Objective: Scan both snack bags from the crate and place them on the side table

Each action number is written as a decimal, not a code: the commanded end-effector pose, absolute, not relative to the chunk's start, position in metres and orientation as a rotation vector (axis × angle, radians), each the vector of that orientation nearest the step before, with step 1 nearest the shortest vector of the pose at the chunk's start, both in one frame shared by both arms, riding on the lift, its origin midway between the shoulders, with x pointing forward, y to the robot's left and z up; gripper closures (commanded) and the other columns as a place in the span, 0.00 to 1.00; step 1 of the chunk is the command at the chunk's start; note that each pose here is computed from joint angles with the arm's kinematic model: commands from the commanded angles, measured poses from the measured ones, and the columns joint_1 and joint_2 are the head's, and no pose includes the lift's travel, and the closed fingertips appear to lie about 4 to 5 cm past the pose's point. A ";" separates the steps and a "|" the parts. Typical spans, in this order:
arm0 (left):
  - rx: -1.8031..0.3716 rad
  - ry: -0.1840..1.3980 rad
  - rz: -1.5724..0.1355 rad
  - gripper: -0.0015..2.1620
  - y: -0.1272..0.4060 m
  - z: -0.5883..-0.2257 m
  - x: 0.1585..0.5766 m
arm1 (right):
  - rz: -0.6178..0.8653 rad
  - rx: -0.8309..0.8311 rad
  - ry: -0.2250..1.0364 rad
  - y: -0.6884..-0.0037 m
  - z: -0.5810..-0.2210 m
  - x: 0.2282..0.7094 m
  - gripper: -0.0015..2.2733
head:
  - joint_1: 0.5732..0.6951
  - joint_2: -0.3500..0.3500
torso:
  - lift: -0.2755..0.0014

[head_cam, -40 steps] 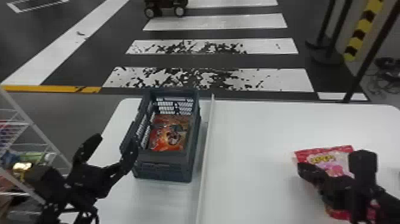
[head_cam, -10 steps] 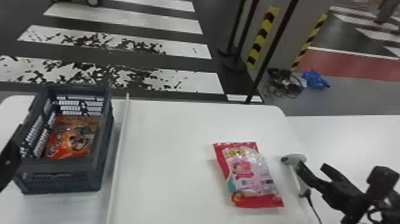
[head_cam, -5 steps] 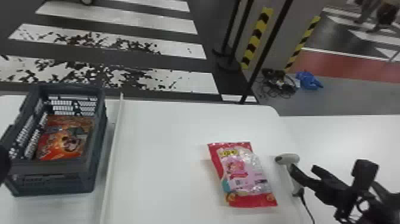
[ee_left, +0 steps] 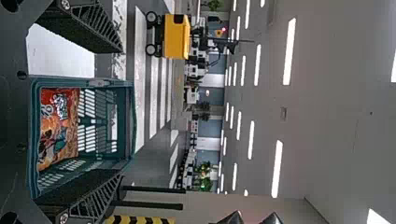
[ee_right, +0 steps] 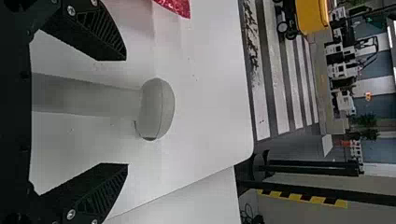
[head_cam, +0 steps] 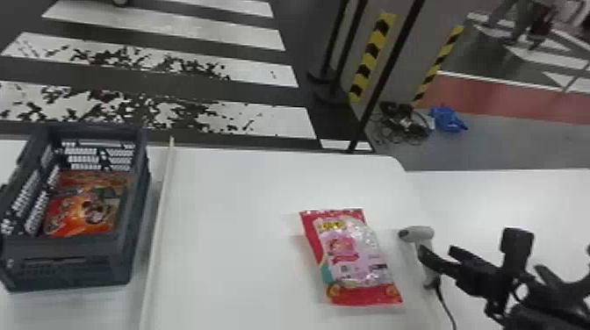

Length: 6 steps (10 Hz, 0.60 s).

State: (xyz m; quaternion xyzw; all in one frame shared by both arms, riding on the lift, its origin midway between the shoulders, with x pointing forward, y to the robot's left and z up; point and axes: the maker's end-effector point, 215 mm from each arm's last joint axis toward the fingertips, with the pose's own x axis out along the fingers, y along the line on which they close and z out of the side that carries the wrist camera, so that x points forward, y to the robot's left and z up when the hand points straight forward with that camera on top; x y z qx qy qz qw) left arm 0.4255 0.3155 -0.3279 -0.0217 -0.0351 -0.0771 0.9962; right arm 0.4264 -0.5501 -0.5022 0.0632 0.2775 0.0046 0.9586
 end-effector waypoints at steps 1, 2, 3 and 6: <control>-0.043 -0.067 -0.152 0.04 0.317 -0.330 0.426 | 0.014 0.127 0.596 -0.552 -0.512 0.425 0.05 | 1.00 0.07 | 0.64; -0.046 -0.066 -0.153 0.04 0.316 -0.331 0.427 | 0.022 0.137 0.607 -0.550 -0.518 0.426 0.05 | 1.00 0.07 | 0.64; -0.047 -0.067 -0.154 0.04 0.315 -0.331 0.427 | 0.031 0.134 0.621 -0.549 -0.522 0.428 0.06 | 1.00 0.07 | 0.64; -0.047 -0.066 -0.154 0.04 0.316 -0.331 0.427 | 0.052 0.115 0.662 -0.546 -0.530 0.431 0.49 | 1.00 0.08 | 0.64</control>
